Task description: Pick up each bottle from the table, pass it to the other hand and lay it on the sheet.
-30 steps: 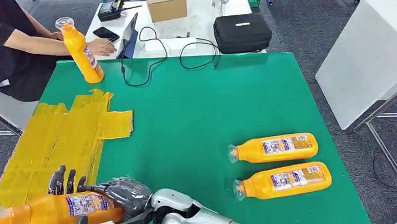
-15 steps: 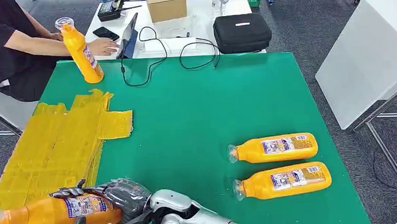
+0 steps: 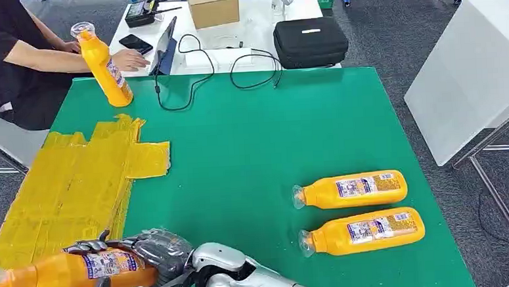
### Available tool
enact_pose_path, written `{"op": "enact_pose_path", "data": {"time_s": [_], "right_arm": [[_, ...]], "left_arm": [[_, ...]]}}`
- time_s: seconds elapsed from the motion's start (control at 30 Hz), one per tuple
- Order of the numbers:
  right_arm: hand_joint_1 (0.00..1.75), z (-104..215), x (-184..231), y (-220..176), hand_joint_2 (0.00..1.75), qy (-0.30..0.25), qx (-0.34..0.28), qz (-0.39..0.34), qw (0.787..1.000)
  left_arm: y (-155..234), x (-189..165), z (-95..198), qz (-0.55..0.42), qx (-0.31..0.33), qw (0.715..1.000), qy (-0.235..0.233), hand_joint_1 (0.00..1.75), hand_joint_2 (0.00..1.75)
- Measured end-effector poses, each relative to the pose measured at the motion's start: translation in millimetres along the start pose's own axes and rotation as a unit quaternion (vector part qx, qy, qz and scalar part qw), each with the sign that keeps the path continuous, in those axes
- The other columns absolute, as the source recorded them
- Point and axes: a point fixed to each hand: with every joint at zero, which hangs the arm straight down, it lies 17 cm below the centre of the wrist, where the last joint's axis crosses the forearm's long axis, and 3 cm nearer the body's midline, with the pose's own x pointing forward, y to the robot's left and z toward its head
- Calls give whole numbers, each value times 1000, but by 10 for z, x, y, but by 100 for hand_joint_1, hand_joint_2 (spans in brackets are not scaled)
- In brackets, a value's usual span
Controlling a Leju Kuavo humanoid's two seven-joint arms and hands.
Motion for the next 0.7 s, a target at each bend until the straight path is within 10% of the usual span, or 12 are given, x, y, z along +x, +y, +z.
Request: {"op": "enact_pose_path", "data": {"time_s": [0.7], "right_arm": [[0,399,-294,-819,0,59,-171,-4,983]], "left_arm": [[535,444,-336,-249,55,962,-94,175,175]]}}
